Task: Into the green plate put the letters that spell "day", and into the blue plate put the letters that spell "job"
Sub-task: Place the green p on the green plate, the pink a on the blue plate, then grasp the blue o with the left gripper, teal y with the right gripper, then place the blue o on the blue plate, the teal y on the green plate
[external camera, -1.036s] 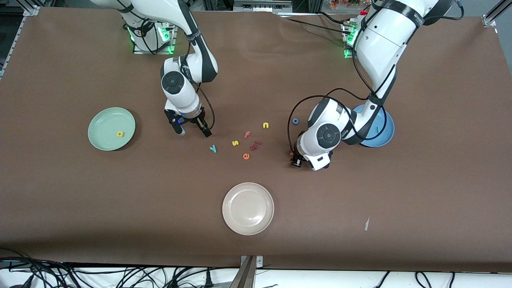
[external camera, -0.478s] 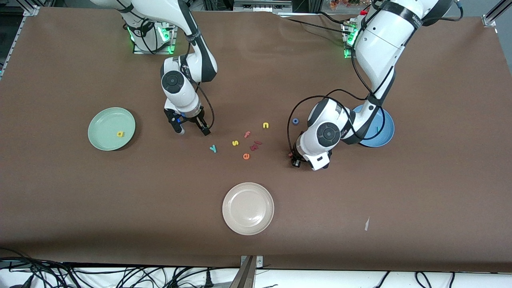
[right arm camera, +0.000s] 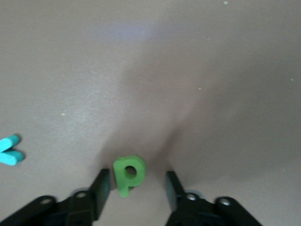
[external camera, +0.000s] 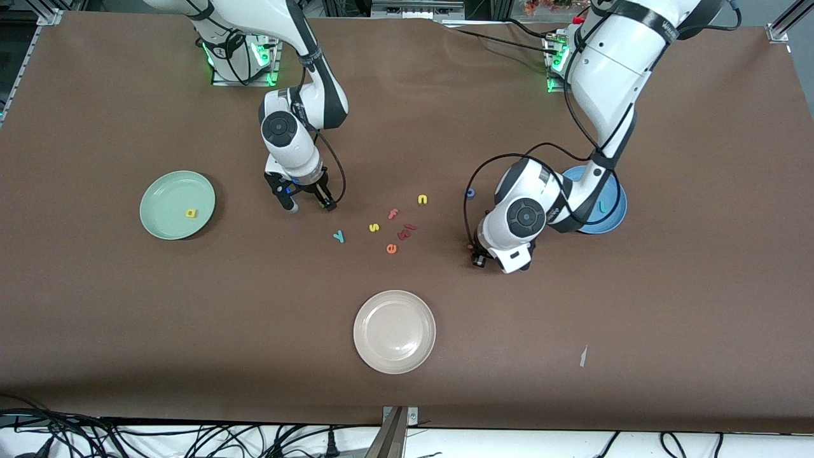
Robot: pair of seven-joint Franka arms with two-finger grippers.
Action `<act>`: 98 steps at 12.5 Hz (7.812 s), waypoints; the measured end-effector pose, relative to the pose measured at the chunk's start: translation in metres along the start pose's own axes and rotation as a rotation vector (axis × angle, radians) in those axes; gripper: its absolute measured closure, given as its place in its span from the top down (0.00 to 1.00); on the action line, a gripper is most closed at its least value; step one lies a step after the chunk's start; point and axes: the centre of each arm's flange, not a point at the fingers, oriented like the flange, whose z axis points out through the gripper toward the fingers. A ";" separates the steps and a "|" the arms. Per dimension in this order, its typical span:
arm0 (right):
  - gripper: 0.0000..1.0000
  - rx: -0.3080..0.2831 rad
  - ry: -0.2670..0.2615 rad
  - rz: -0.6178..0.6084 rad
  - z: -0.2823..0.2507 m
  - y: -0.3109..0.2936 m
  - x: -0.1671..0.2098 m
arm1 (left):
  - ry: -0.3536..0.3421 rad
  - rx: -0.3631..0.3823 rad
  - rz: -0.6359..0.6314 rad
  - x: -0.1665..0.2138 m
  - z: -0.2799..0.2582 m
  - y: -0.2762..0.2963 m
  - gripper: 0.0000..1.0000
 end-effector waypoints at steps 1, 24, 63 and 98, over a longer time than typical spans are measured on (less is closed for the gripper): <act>0.35 0.004 0.001 -0.005 -0.001 -0.001 0.000 | 0.041 0.012 0.016 0.010 -0.011 0.000 0.28; 0.33 -0.221 -0.194 -0.567 -0.105 0.136 0.317 | -0.081 0.467 0.575 0.202 0.006 -0.132 0.56; 0.77 -0.045 -0.059 -1.206 -0.004 -0.124 0.028 | -0.300 0.153 0.787 -0.049 0.049 -0.103 0.60; 0.14 -0.111 -0.129 -1.194 -0.067 -0.116 0.124 | -0.320 0.341 1.034 0.203 -0.023 -0.100 0.87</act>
